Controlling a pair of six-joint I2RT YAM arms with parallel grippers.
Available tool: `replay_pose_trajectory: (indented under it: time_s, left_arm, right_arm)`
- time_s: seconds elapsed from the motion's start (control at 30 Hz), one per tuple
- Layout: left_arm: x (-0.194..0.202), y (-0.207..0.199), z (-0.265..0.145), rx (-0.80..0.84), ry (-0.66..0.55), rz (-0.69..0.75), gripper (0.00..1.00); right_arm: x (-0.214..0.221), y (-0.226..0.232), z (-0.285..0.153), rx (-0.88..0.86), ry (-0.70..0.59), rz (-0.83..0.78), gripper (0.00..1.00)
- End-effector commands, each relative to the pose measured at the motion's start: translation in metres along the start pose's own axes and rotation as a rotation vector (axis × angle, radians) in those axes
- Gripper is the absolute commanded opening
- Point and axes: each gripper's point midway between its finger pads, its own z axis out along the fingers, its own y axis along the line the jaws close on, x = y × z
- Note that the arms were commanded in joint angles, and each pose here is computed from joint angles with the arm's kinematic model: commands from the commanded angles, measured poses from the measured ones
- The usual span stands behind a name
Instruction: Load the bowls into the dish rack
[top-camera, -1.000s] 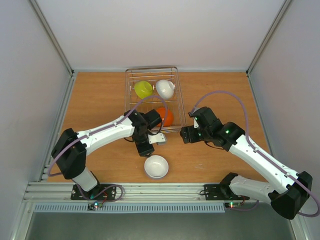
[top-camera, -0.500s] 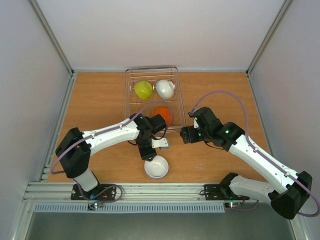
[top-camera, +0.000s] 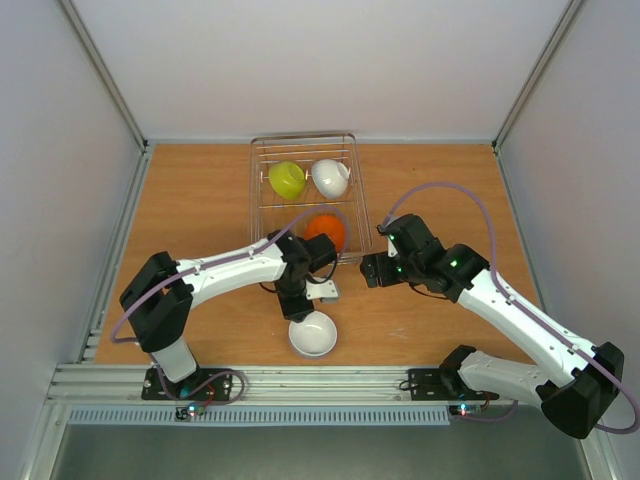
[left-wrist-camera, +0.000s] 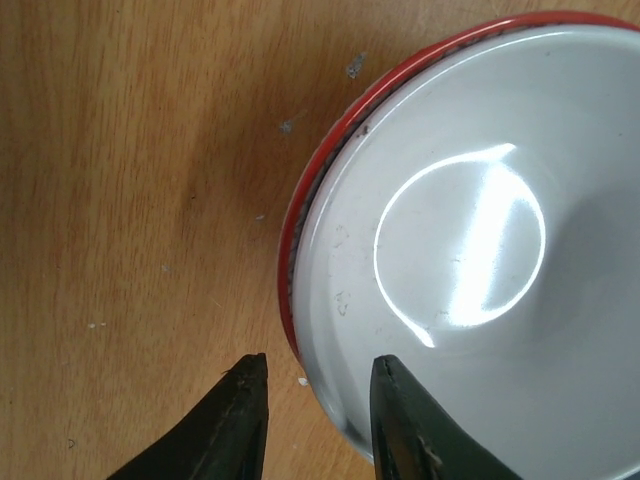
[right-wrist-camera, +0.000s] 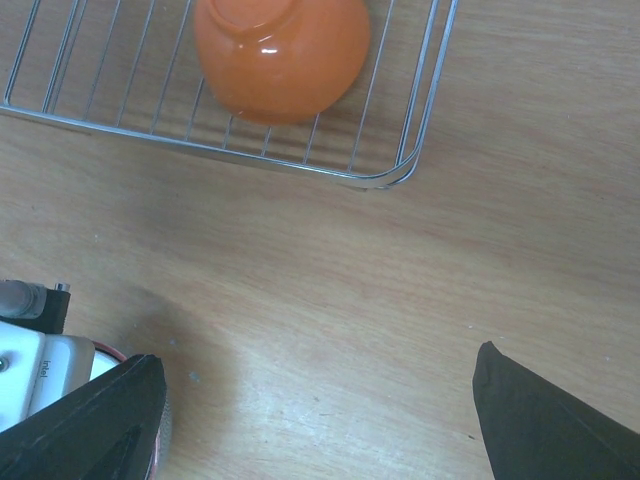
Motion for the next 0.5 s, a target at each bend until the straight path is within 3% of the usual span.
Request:
replay_pose_trajectory:
  time_s: [0.0, 0.47]
  left_arm:
    - [-0.0048, -0.0004, 0.0011, -0.014, 0.001, 0.009, 0.3]
    - [-0.0022, -0.0056, 0.0004, -0.002, 0.007, 0.021, 0.09]
  right_arm:
    - [0.0012, 0.0004, 0.001, -0.008, 0.003, 0.01, 0.86]
    - [0.0026, -0.0004, 0.0024, -0.006, 0.008, 0.02, 0.86]
